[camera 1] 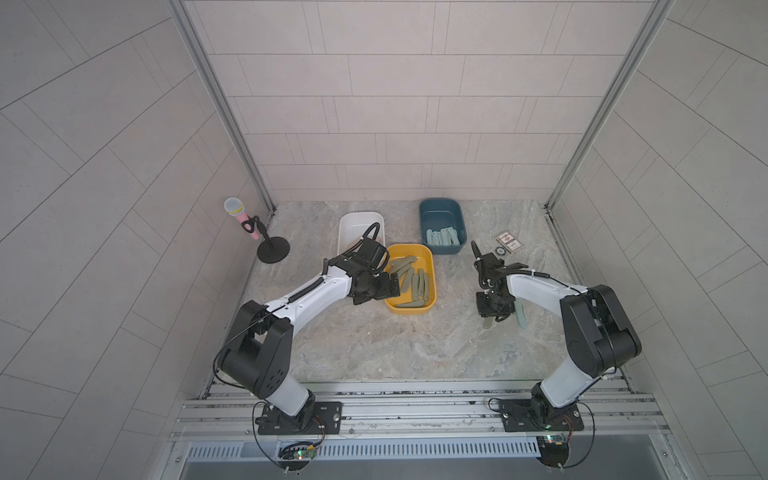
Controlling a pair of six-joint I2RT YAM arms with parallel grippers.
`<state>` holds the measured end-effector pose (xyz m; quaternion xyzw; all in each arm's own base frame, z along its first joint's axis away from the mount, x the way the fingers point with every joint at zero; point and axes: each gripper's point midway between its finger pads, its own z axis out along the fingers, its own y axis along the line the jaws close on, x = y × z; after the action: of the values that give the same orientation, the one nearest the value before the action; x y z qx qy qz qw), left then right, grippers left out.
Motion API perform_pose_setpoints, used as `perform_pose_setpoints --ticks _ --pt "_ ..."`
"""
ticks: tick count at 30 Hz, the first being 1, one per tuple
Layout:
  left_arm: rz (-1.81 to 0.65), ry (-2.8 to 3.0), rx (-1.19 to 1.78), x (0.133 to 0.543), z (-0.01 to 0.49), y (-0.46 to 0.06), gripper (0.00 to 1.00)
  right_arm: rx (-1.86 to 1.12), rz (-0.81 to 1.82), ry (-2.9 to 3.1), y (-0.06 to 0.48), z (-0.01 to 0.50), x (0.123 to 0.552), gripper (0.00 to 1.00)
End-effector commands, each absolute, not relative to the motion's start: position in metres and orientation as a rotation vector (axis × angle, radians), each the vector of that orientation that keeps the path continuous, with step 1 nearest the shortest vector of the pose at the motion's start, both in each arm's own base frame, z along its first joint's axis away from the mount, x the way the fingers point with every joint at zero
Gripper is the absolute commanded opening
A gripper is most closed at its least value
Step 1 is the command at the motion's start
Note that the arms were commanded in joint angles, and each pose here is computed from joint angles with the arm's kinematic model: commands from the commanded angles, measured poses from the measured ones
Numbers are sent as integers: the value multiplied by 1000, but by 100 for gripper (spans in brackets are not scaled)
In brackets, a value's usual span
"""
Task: Place the fruit knives into the storage box by color
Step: Pick up the fruit knife from the center of the board, then place the fruit knife in the storage box.
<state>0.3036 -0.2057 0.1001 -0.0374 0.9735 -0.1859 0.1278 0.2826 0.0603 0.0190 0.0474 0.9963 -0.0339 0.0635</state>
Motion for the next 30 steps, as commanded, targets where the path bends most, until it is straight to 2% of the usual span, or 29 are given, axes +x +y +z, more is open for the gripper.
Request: perform_pose_setpoints --ticks 1,6,11,20,25,30 --pt "-527 2833 -95 304 104 -201 98 226 -132 3053 54 7 267 36" --pt "-522 2832 -106 306 105 -196 98 257 -98 3049 58 7 269 25" --pt "-526 2822 -109 307 113 -191 98 262 -47 3018 65 20 271 18" --pt "-553 2796 -78 325 140 -192 98 162 90 2874 113 86 310 16" --pt "-588 2804 -109 337 140 -188 99 50 218 2808 166 118 339 16" --pt "-595 2818 -140 346 134 -183 99 -72 311 2796 223 128 352 16"
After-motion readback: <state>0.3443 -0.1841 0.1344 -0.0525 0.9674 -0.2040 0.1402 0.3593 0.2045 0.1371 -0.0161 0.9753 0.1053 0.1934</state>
